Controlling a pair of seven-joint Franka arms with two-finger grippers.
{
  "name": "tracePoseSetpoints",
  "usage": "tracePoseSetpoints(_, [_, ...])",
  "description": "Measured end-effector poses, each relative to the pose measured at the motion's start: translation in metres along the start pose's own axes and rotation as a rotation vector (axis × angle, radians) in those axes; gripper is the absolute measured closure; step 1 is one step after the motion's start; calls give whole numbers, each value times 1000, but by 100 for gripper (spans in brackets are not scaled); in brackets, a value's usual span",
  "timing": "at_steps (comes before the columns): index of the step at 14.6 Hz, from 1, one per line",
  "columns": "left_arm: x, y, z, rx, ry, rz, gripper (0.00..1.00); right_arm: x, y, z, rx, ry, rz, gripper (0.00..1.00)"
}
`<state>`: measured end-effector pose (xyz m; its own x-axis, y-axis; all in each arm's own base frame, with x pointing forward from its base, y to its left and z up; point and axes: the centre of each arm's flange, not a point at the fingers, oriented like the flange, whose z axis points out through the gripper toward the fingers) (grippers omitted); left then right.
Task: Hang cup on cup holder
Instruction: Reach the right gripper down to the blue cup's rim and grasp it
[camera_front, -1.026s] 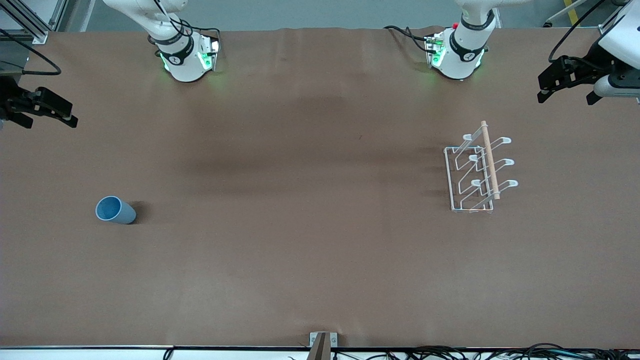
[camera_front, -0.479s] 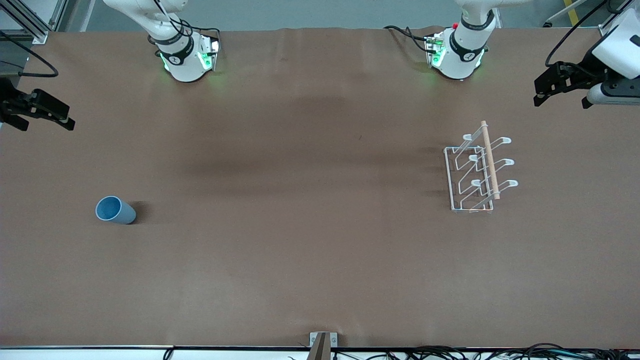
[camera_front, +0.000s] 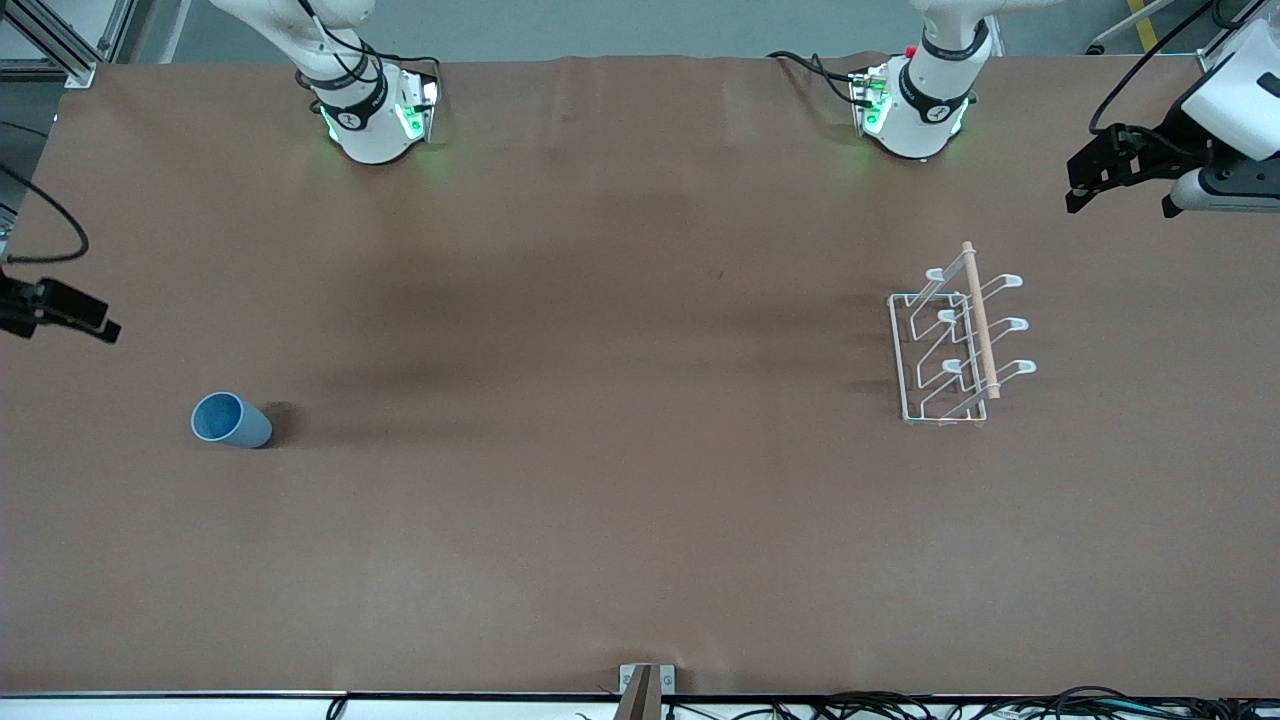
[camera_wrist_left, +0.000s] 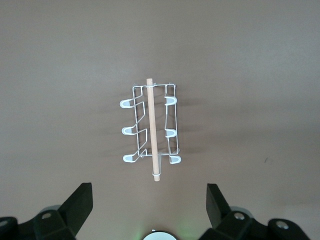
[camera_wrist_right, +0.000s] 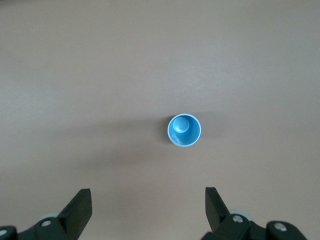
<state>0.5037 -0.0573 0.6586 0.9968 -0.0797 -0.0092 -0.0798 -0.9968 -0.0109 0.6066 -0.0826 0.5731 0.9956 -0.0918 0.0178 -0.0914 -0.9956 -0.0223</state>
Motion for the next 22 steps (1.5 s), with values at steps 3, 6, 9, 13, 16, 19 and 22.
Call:
tracePoseSetpoints(3, [0,-1,0,0,0,-1,0,21,19,51,6,-39,23,0])
tracePoseSetpoints(6, [0,-1,0,0,0,-1,0,38,57,106,12,-62,49,0])
tracePoseSetpoints(9, [0,-1,0,0,0,-1,0,38,96,166,11,-34,40,0])
tracePoseSetpoints(13, [0,-1,0,0,-1,-2,0,23,116,225,7,-13,32,0])
tracePoseSetpoints(16, [1,-4,2,-1,-5,-7,0,22,113,251,11,-16,29,0])
tracePoseSetpoints(19, [6,-18,9,-4,-19,-32,0,22,112,273,18,-38,29,0])
tracePoseSetpoints(22, [8,-25,12,-6,-25,-43,0,15,110,292,27,-72,28,4])
